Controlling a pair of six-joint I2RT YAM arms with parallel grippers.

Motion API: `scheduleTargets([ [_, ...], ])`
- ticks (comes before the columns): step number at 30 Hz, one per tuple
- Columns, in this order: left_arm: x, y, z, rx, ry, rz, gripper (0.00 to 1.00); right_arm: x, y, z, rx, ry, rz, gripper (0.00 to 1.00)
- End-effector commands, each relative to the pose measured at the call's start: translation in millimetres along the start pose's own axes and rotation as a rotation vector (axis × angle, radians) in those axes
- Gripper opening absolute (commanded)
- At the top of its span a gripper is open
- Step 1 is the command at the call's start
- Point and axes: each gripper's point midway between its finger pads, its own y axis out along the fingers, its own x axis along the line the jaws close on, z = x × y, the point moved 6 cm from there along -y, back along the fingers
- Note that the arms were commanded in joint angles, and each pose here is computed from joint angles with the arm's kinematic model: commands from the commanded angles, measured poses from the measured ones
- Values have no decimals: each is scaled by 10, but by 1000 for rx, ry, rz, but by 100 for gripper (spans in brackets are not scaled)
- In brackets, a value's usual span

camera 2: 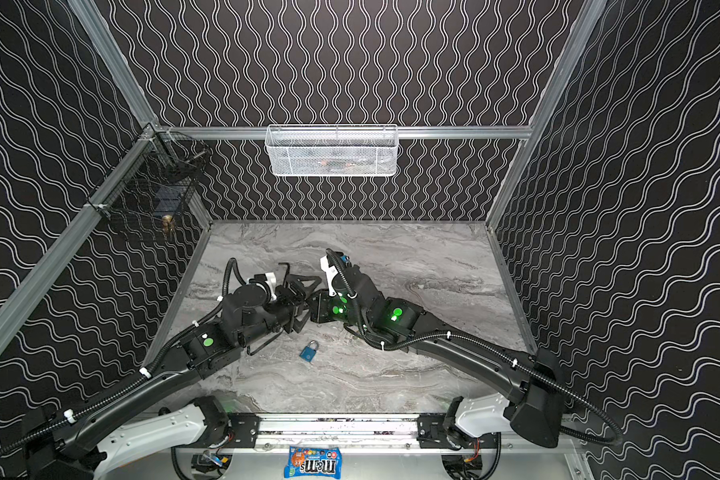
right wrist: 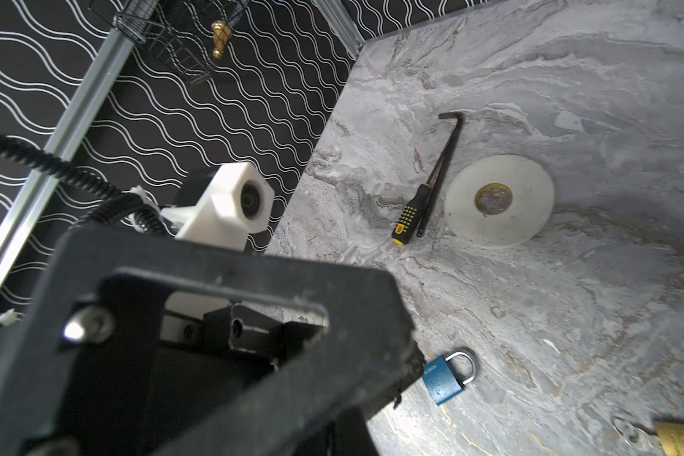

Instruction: Unlock with the key

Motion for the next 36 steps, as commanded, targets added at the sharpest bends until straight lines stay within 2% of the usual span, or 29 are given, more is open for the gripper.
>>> scheduleTargets([
  [1,-94,-51,-55,-48,-33,58,99,63,-31,-32,-27,-2,-37,0],
  [7,-81,-120,-106,-86,-37,66,97,41,-106,-15,-34,-10,-29,0],
  [16,-82,-135,-118,-98,-35,69,82,8,-142,-7,-45,-11,-14,0],
  [36,2,-139,-142,-118,-56,38,34,18,-220,23,-65,-40,-56,0],
])
